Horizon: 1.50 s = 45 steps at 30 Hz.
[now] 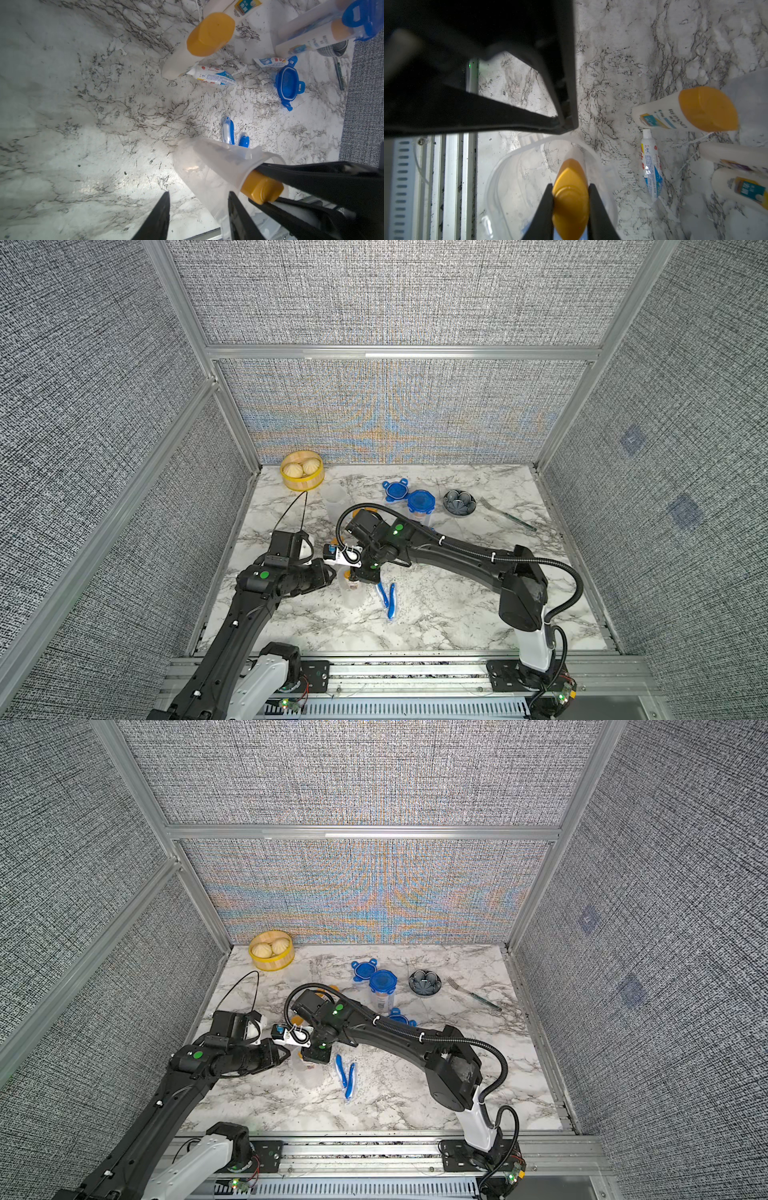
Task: Pack away toiletry kits
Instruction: Place the toiletry item into the container, then pick up the toiletry item from the center of the board.
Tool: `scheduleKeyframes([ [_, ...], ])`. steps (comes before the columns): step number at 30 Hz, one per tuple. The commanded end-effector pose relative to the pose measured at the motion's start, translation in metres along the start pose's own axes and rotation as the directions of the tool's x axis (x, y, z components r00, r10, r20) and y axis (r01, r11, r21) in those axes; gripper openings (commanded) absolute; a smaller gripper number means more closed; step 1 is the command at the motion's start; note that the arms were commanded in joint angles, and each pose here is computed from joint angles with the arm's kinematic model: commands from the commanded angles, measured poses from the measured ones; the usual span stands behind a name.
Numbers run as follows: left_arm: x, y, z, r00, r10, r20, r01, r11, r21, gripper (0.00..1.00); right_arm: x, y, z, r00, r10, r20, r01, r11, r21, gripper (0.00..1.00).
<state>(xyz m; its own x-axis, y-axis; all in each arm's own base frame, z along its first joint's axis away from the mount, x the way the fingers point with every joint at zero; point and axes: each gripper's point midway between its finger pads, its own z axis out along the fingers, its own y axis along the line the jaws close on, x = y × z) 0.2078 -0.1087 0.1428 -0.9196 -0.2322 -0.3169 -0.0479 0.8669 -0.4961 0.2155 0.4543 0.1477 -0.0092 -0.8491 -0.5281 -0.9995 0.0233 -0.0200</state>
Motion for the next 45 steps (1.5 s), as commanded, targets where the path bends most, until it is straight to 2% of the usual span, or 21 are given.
scheduleKeyframes([
  [1,-0.009,-0.016,-0.001,0.999,0.037,0.028,-0.039,0.996,0.075,0.46,-0.011,0.007,-0.003,0.999,-0.023,0.047,0.024,0.999,-0.022,0.32],
  [3,-0.009,-0.016,-0.002,0.999,0.037,0.032,-0.04,0.996,0.074,0.45,-0.013,0.009,-0.005,0.998,-0.021,0.063,0.023,0.999,-0.031,0.4],
  [6,-0.01,-0.016,-0.004,0.998,0.045,0.045,-0.048,0.996,0.07,0.46,-0.018,0.01,-0.013,0.996,-0.019,0.083,0.022,0.999,-0.03,0.47],
  [14,-0.016,-0.019,-0.005,0.997,0.06,0.053,-0.064,0.995,0.072,0.46,-0.03,0.006,-0.058,0.978,0.033,0.205,-0.026,0.999,-0.036,0.5],
  [19,-0.032,-0.019,-0.007,0.99,0.09,0.11,-0.095,0.994,0.046,0.46,-0.021,-0.034,-0.093,0.937,0.155,0.313,-0.17,0.985,0.02,0.56],
  [24,-0.062,-0.027,-0.001,0.949,0.224,0.222,-0.235,0.971,0.028,0.45,0.002,-0.076,-0.118,0.867,0.308,0.392,-0.339,0.941,0.012,0.58],
  [28,-0.084,-0.028,0.008,0.892,0.371,0.257,-0.368,0.928,-0.061,0.47,0.018,-0.084,-0.13,0.837,0.357,0.416,-0.387,0.922,-0.011,0.58],
  [32,-0.095,-0.034,0.019,0.841,0.497,0.216,-0.487,0.868,-0.099,0.58,0.034,-0.086,-0.136,0.832,0.374,0.41,-0.41,0.912,0.001,0.58],
  [38,-0.106,-0.035,0.04,0.763,0.635,0.12,-0.624,0.772,-0.12,0.58,0.054,-0.093,-0.144,0.813,0.394,0.429,-0.44,0.898,0.01,0.58],
  [45,-0.11,-0.023,0.06,0.747,0.665,-0.013,-0.66,0.739,-0.137,0.56,0.074,-0.099,-0.146,0.766,0.479,0.429,-0.5,0.863,-0.071,0.58],
])
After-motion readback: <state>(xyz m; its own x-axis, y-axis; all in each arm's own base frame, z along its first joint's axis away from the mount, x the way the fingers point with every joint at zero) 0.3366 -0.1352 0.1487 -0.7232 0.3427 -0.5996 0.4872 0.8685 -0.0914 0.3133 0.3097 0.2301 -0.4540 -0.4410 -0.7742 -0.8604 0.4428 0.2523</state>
